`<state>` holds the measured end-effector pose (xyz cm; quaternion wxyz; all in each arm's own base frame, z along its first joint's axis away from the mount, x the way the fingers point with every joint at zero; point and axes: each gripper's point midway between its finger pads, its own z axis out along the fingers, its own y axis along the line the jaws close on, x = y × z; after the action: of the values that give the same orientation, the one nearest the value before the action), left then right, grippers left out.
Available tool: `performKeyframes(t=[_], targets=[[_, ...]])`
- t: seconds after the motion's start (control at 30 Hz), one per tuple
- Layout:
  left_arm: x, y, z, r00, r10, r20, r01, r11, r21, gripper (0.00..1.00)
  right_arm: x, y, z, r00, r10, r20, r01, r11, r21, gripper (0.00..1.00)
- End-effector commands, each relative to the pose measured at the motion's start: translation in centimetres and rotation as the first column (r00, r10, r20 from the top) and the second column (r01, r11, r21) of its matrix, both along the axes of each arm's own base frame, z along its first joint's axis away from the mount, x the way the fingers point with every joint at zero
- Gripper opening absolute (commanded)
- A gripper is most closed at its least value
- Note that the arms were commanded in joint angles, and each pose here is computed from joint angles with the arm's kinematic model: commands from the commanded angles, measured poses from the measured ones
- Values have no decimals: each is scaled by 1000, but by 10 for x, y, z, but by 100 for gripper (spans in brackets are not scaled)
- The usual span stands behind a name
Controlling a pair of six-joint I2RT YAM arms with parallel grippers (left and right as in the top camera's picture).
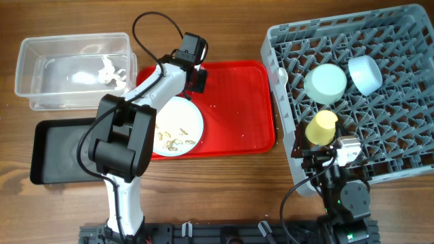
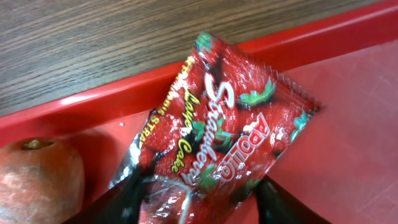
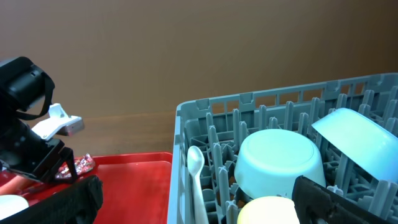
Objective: Sort waste into correct bins and load items into the dishwasher rack
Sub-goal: 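Grasp the red snack wrapper with the left gripper and drop it in the clear bin, then grasp the carrot with the left gripper and drop it on the black tray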
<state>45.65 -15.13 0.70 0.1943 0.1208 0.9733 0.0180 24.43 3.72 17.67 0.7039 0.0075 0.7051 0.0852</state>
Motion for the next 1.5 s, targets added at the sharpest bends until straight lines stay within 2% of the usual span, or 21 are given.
performKeyframes(t=[0.0, 0.07, 0.23, 0.37, 0.47, 0.6, 0.7, 0.8, 0.9, 0.93, 1.0, 1.03, 1.1, 1.17, 1.27, 1.37, 1.47], targets=[[-12, -3, -25, 997, -34, -67, 35, 999, 22, 34, 0, 0, 2, 1000, 0, 9, 0, 1000, 5, 100], [-13, -6, -19, 998, -27, -62, 28, 999, 16, 4, 0, 0, 2, 1000, 0, 9, 0, 1000, 6, 100], [-13, -9, 23, 995, 96, -16, -97, 994, -55, 4, 0, 0, 2, 1000, 0, 9, 0, 1000, 5, 100], [-15, 2, 80, 979, 197, 45, -190, 973, -129, 4, 0, 0, 2, 1000, 0, 9, 0, 1000, 5, 100], [-18, 29, 130, 951, 288, 115, -268, 949, -168, 4, 0, 0, 2, 1000, 0, 9, 0, 1000, 6, 100], [-13, 89, 177, 871, 444, 210, -404, 891, -209, 4, 0, 0, 2, 1000, 0, 9, 0, 1000, 5, 100], [-9, 136, 179, 800, 563, 207, -517, 822, -237, 4, 0, 0, 2, 1000, 0, 9, 0, 1000, 6, 100], [-2, 187, 160, 714, 677, 181, -633, 733, -248, 4, 0, 0, 2, 1000, 0, 9, 0, 1000, 6, 100], [7, 220, 131, 673, 724, 152, -688, 688, -233, 4, 0, 0, 2, 1000, 0, 9, 0, 1000, 5, 100], [10, 228, 123, 662, 734, 149, -699, 677, -228, 20, 0, 0, 2, 1000, 0, 9, 0, 1000, 6, 100], [15, 236, 114, 651, 746, 143, -709, 664, -238, 71, 0, 0, 2, 1000, 0, 9, 0, 1000, 6, 100], [17, 237, 113, 653, 745, 136, -703, 663, -256, 75, 0, 0, 2, 1000, 0, 9, 0, 1000, 6, 100], [19, 230, 121, 670, 732, 120, -680, 671, -297, 80, 0, 0, 2, 1000, 0, 9, 0, 1000, 6, 100], [18, 217, 136, 697, 710, 99, -647, 682, -341, 81, 0, 0, 2, 1000, 0, 9, 0, 1000, 5, 100], [2, 165, 168, 790, 612, 44, -540, 728, -423, 80, 0, 0, 2, 1000, 0, 9, 0, 1000, 6, 100], [-16, 122, 178, 887, 459, 54, -406, 829, -384, 75, 0, 0, 2, 1000, 0, 9, 0, 1000, 5, 100], [-34, 77, 163, 964, 262, 48, -241, 935, -260, 69, 0, 0, 2, 1000, 0, 9, 0, 1000, 6, 100]])
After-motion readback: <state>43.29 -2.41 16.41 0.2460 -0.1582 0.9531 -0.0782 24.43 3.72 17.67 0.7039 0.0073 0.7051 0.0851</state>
